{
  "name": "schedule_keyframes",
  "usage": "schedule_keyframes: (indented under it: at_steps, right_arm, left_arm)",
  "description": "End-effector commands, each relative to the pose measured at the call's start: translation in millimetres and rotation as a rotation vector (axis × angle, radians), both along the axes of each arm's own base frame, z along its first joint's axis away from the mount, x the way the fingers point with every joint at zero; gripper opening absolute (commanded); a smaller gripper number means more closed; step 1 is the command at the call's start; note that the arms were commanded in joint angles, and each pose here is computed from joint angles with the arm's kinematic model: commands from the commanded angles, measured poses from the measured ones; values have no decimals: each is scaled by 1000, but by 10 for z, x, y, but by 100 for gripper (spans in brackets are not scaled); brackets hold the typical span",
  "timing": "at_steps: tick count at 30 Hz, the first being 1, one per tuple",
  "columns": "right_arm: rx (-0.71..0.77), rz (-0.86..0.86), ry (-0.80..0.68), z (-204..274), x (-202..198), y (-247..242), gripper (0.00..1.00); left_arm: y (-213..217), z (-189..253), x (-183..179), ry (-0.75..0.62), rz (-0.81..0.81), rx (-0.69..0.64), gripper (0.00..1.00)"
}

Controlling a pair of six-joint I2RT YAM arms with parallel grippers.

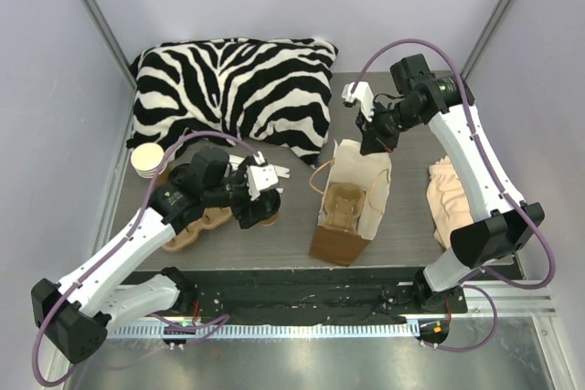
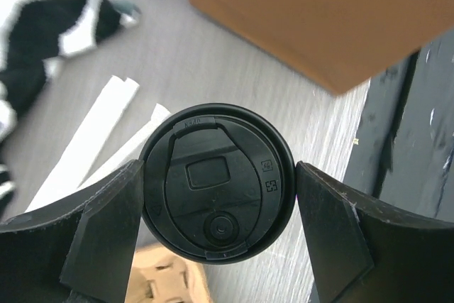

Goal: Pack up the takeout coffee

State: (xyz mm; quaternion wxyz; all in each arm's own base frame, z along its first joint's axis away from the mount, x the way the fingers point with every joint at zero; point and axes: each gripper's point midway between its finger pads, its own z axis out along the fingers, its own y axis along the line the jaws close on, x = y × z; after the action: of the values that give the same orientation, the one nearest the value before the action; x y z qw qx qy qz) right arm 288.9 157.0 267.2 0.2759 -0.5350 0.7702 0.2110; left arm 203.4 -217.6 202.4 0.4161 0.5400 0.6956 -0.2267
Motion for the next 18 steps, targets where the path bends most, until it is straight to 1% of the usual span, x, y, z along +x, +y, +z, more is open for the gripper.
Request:
schedule_keyframes:
  at_steps: [1, 4, 9, 18]
  right_arm:
    - [-3, -6, 39, 60, -105, 70, 1]
    - [-8, -10, 49, 39, -120, 83, 1]
    - [-12, -9, 57, 9, -135, 89, 1]
    - [-7, -1, 61, 1, -145, 100, 1]
  left_arm:
    - [-106, -95, 44, -117, -99, -35, 80]
    - [-96, -259, 13, -90, -117, -10, 81]
    - [-48, -448, 21, -97, -133, 39, 83]
    - [-32, -679, 70, -82, -138, 88, 85]
